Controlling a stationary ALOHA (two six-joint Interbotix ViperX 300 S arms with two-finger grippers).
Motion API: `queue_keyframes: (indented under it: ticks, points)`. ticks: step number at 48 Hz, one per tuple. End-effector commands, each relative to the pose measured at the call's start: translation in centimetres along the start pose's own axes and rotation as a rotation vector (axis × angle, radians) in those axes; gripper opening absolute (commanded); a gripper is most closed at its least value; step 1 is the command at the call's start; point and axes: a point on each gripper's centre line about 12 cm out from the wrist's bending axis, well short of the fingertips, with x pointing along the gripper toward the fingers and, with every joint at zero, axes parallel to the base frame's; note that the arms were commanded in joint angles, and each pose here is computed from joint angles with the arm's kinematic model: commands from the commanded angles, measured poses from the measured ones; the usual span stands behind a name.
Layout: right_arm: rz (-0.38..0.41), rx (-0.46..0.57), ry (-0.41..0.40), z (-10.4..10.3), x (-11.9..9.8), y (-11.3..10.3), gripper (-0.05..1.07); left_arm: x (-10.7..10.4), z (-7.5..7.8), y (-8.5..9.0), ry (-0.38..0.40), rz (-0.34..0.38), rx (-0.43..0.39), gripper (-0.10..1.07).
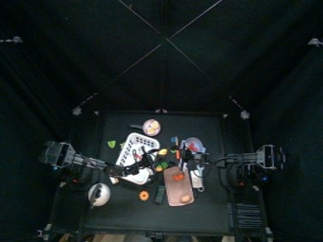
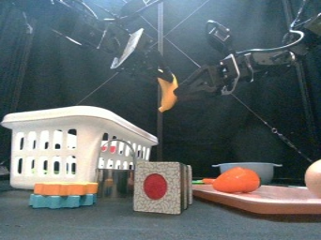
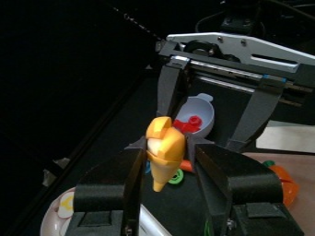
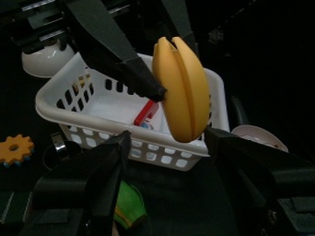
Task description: Place banana in basket
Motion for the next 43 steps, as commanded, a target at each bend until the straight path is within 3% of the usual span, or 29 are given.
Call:
queue_keyframes:
  ticks: [1,8,15,25,31,43]
  points:
    - [-0.007,0.002,-0.033,1.1,-0.2,-0.2,0.95,-0.2,0.7,0.2,-0.005,0.013,-0.039,0.70]
    - [-0.007,0.003,-0.025,0.8,-0.4,-0.2,0.95,-1.6,1.1,0.2,0.033,0.010,-0.135,0.70]
    - [-0.009,0.003,-0.022,0.6,-0.4,-0.3,0.95,-4.0,0.5,0.8,0.124,0.013,-0.294,0.70]
    - [-0.011,0.003,-0.024,0.7,-0.4,-0.3,0.95,-8.3,-2.7,2.3,0.283,-0.031,-0.488,0.70]
    - [-0.012,0.003,-0.026,0.8,-0.4,-0.4,0.95,-9.9,-4.3,2.9,0.318,-0.074,-0.513,0.69]
    - [-0.017,0.005,-0.016,0.5,-0.1,-0.6,0.95,-12.0,-7.6,1.9,0.388,-0.254,-0.491,0.71]
